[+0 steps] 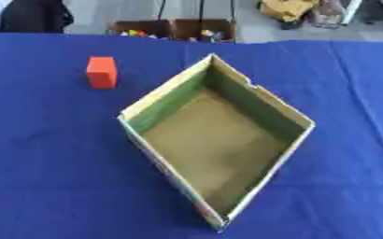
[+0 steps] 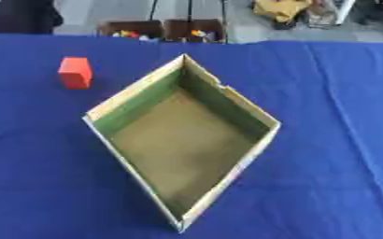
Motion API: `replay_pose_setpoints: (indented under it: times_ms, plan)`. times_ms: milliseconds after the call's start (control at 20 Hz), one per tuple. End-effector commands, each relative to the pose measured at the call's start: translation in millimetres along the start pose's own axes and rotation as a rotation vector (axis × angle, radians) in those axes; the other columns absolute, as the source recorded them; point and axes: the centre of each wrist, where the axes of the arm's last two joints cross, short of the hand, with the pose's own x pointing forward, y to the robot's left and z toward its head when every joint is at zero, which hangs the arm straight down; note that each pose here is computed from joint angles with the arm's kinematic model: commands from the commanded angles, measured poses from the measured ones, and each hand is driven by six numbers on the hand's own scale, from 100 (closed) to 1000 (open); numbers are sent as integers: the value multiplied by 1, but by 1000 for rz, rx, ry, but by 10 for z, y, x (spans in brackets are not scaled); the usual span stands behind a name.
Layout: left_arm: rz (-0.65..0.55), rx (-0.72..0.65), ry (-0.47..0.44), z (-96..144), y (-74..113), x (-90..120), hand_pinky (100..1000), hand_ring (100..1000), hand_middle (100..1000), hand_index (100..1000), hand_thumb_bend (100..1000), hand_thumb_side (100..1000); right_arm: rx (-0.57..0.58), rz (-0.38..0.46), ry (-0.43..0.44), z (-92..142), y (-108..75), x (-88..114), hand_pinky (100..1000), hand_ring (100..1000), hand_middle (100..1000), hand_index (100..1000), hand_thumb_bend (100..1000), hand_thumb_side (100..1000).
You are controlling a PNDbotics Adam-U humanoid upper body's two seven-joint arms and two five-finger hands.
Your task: Pick up objects on the table and place them in the box.
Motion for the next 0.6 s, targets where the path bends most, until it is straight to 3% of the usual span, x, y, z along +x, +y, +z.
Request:
replay_pose_setpoints:
  times_ms: [50, 300, 600]
  plan:
    - [-3, -11, -26, -64, 19, 35, 564, 635, 718, 893, 270, 879, -3, 2, -31, -83, -30, 36, 730, 703, 791, 770, 100, 676]
    - [-85, -93, -25, -96, 159, 51, 569, 642, 732, 906, 285, 894, 3, 4, -31, -84, -35, 35, 730, 703, 791, 770, 100, 679]
    - [-346, -323, 28, -303, 449, 127, 588, 662, 755, 926, 265, 879, 16, 8, -29, -76, -45, 34, 730, 703, 791, 770, 100, 678]
